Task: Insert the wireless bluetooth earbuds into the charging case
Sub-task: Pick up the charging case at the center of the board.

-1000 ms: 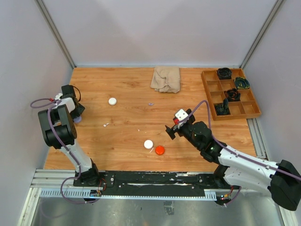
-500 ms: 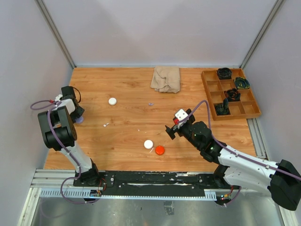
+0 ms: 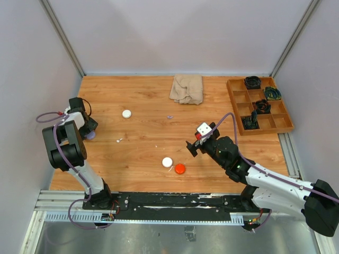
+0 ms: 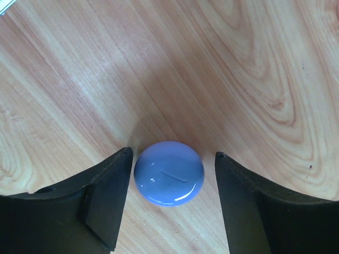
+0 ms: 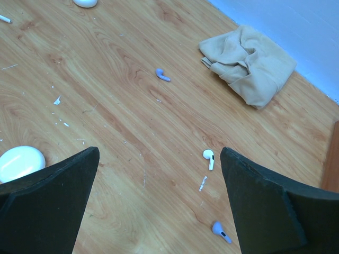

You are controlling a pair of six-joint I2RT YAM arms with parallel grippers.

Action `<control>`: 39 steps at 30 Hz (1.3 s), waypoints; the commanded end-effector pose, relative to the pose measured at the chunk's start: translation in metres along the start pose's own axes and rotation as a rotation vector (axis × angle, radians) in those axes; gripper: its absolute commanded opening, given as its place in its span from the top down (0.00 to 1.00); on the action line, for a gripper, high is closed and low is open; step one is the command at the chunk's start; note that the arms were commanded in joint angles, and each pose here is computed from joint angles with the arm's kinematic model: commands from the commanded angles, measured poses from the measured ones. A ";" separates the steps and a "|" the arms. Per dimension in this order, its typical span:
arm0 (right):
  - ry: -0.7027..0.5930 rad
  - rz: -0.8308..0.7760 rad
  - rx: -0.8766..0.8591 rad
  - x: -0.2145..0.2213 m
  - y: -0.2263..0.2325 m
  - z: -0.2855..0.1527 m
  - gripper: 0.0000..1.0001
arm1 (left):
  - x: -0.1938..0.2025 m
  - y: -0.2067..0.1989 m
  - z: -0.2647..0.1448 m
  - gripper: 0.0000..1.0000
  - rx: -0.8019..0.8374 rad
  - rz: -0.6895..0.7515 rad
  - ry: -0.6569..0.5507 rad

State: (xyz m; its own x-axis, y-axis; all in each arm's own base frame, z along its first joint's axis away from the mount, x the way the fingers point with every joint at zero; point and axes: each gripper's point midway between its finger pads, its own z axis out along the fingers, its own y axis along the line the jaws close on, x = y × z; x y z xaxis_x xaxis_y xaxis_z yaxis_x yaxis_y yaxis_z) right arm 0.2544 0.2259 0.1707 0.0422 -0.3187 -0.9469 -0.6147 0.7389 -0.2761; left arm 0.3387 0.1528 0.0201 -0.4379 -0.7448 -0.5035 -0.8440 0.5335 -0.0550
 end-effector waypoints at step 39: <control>-0.074 0.148 -0.070 -0.055 0.001 -0.012 0.02 | 0.107 -0.123 -0.168 0.51 0.645 0.196 -0.044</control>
State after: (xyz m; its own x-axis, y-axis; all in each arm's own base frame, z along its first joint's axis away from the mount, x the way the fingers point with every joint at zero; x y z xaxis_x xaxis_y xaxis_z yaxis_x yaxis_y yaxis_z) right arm 0.2398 0.2428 0.2061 0.0430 -0.2093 -0.9769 -0.6921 0.6990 -0.1802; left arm 0.3394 -0.0383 0.0962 -0.5805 -0.6220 -0.5254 -0.4575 0.7830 -0.4215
